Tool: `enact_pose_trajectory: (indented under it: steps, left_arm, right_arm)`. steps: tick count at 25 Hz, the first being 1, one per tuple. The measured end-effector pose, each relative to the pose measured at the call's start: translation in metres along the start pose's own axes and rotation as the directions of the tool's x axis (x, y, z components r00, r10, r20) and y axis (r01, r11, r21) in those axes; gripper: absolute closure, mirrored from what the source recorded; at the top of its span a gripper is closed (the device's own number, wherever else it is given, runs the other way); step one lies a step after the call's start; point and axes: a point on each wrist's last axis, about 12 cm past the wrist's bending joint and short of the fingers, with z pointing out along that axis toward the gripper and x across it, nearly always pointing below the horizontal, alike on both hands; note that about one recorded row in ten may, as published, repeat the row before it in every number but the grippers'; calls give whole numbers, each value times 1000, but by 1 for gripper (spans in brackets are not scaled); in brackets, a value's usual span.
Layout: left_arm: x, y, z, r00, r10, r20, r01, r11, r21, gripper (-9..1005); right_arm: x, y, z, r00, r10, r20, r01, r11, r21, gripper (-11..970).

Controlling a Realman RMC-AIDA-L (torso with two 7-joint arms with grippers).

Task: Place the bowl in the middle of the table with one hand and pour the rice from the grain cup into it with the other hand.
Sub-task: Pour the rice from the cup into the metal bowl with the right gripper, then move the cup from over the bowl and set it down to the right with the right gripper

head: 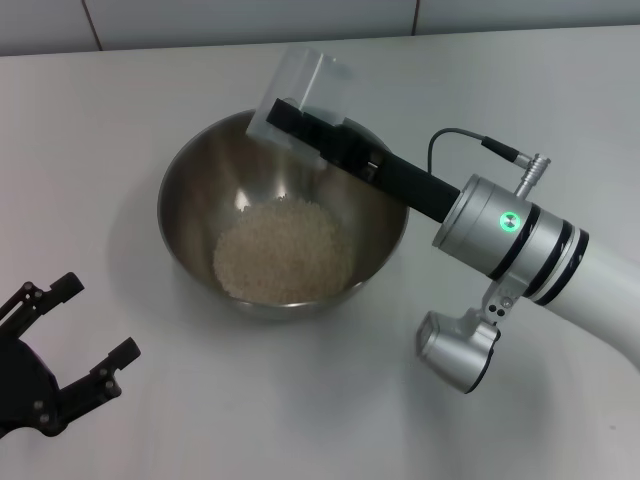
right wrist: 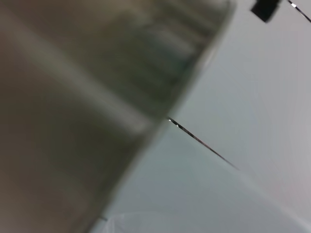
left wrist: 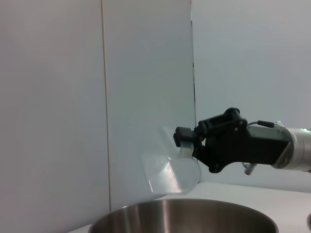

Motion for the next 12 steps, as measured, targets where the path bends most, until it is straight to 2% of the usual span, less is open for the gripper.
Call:
enact_pose_trajectory:
  steps: [3, 6, 9, 11, 12]
  left_arm:
    - [0, 0, 0, 1000, 0, 0, 0, 1000, 0, 124]
    - [0, 0, 0, 1000, 1, 0, -1, 1000, 0, 124]
    - [0, 0, 0, 1000, 1, 0, -1, 1000, 0, 124]
    - [0, 0, 0, 1000, 1, 2, -1, 1000, 1, 124]
    - [-1, 0, 0, 1000, 1, 3, -1, 1000, 0, 124]
  right_arm:
    - [-1, -5, 0, 974, 220, -50, -218, 975, 27, 946]
    - [-3, -8, 0, 890, 448, -85, -445, 894, 62, 946]
    - [-3, -8, -2, 764, 639, -93, -632, 769, 92, 945]
    - [-3, -7, -4, 647, 757, -92, -750, 653, 105, 945]
    - [-2, -5, -5, 568, 818, -94, -810, 575, 113, 945]
